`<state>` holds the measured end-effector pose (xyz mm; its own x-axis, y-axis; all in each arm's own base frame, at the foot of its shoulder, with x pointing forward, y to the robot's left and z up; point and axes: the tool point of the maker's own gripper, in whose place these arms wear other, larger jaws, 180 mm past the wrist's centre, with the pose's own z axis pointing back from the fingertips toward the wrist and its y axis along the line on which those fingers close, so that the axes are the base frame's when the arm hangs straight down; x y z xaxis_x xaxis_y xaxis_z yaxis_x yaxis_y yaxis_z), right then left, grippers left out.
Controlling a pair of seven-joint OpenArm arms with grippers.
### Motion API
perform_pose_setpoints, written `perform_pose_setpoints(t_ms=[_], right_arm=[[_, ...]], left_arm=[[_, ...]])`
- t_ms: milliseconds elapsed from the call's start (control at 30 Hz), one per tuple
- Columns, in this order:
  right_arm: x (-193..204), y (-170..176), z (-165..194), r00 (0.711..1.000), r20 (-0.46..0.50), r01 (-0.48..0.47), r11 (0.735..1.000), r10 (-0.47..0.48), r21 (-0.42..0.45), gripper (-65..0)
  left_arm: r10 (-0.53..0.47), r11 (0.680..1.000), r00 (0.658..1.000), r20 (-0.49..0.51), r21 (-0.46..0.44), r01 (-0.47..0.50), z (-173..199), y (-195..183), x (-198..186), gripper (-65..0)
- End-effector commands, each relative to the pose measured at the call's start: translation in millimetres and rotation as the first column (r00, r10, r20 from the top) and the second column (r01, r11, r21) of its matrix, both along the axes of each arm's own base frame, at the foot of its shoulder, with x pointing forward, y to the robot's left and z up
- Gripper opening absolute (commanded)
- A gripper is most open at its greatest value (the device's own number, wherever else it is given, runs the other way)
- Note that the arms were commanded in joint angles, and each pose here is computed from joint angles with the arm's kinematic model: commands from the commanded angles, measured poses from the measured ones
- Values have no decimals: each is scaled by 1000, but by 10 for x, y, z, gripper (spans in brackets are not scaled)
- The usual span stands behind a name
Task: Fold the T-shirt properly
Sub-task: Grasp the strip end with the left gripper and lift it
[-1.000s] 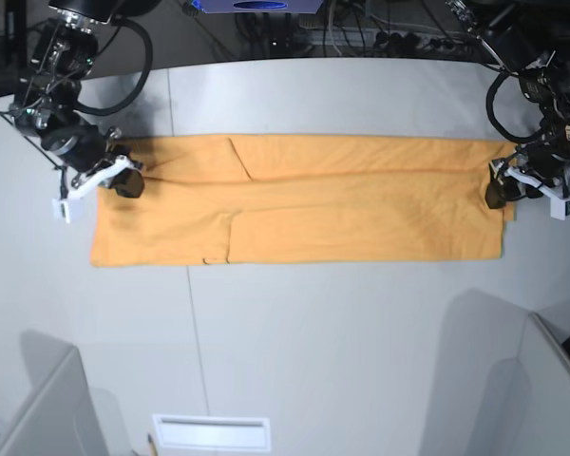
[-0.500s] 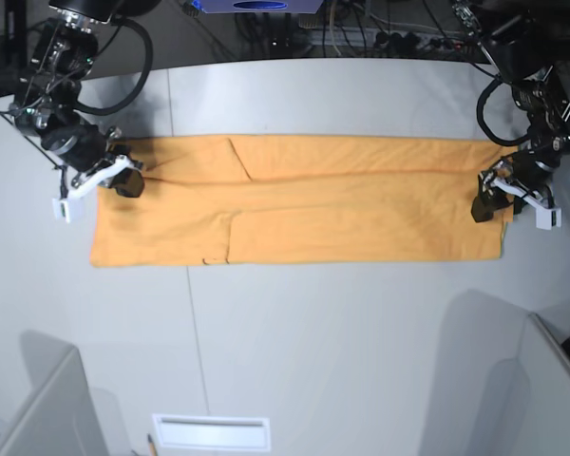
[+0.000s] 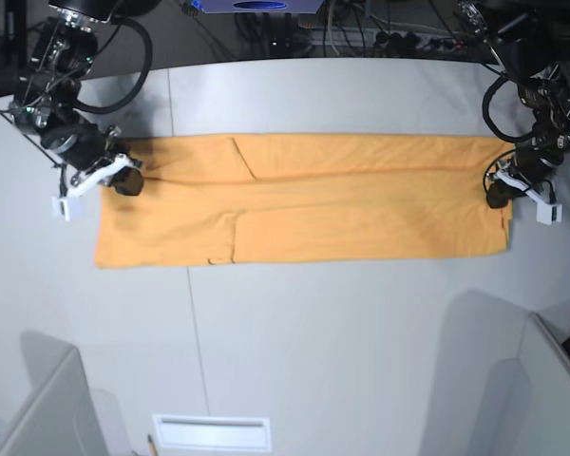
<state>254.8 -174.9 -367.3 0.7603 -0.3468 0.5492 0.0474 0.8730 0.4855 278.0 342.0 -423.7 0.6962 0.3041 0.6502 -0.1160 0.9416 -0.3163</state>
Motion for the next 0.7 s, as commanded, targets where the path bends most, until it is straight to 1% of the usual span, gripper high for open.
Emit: perform_pose_setpoints(t_ms=[0,100,167,267,333,500,633,667], right_arm=[[49,-24,97,999,41,0,1000,0,-6,-650],[44,-13,92,999,39,-3,1000,3,-5,-650],[44,-18,93,999,39,-1,1000,1,-5,-650],[44,-29,94,999,40,2,1000,-2,-6,-650],[55,-24,101,999,42,0,1000,0,-6,-650],[71,-18,113,999,47,-1,1000,1,-5,-650],[71,-29,114,999,47,2,1000,-2,-6,-650],[71,-29,114,999,47,2,1000,-2,-6,-650]], left_arm=[[7,998,1000,-5,64,-7,110,211,1,-650],[46,993,998,37,107,-50,286,438,-20,-650],[29,985,998,62,166,-39,454,504,-56,-650],[-30,968,996,85,252,8,664,453,-123,-650],[-65,957,993,102,289,33,776,370,-136,-650],[-121,944,982,144,322,69,929,90,-163,-650],[-217,929,965,148,337,157,967,-300,-154,-650],[-226,928,962,151,332,166,971,-402,-143,-650]])
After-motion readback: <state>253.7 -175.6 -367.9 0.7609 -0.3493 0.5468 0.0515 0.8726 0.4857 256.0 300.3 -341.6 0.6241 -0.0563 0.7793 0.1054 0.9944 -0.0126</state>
